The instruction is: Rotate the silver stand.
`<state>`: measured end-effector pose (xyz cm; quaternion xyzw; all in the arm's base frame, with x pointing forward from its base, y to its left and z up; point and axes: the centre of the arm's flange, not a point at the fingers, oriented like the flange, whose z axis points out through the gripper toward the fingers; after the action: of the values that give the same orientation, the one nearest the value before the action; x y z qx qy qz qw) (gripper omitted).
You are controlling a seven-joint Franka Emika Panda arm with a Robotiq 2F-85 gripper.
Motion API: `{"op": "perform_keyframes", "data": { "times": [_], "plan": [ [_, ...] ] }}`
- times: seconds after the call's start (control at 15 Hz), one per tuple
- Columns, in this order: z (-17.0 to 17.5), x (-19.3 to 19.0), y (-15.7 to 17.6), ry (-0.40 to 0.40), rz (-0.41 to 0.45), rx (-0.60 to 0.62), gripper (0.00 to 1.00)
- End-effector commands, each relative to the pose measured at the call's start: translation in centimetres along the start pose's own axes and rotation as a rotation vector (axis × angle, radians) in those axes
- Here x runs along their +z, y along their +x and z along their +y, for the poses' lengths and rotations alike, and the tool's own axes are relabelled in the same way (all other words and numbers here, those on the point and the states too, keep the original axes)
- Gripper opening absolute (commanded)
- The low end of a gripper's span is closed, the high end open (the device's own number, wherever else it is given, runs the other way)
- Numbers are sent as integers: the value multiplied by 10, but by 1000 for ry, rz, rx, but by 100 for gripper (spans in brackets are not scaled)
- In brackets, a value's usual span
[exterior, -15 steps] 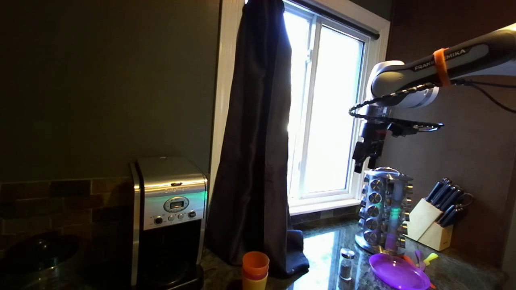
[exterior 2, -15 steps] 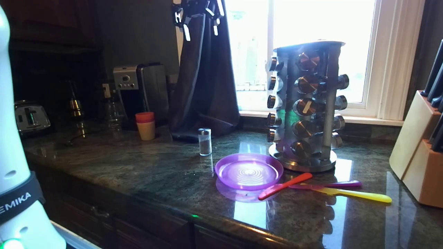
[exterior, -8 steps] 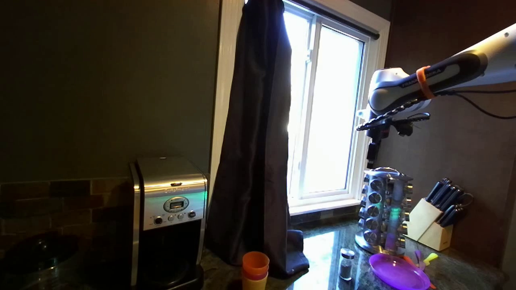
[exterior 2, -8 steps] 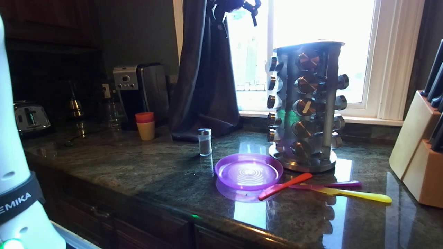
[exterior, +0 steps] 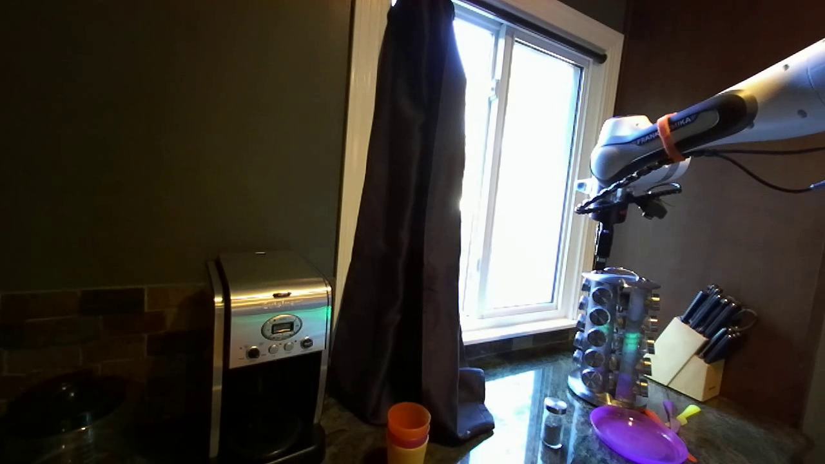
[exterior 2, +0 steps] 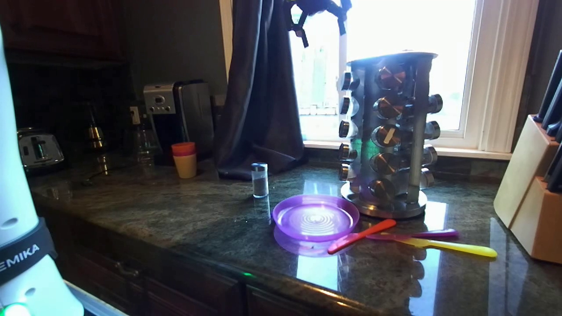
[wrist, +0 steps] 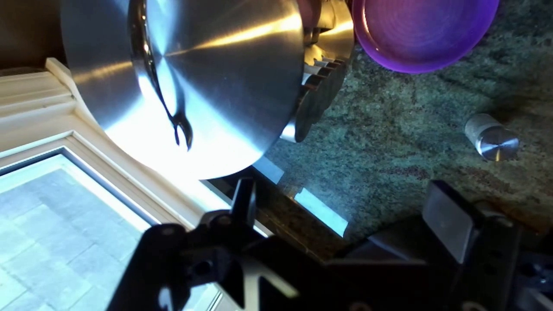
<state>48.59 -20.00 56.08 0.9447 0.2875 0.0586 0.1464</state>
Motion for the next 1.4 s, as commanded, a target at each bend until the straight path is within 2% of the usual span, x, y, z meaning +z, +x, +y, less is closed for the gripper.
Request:
{"op": "perform_keyframes", "data": {
  "times": [0.0,0.2,0.53,0.67,1.07,1.33],
  "plan": [
    [0,0,0,0,0,0,100],
    [14,-3,0,-5,19,3,100],
    [52,-3,-14,147,45,-80,100],
    [67,0,-20,157,53,-82,100],
    [111,17,-36,118,17,-119,100],
    [132,38,-41,145,2,-154,100]
  ]
}}
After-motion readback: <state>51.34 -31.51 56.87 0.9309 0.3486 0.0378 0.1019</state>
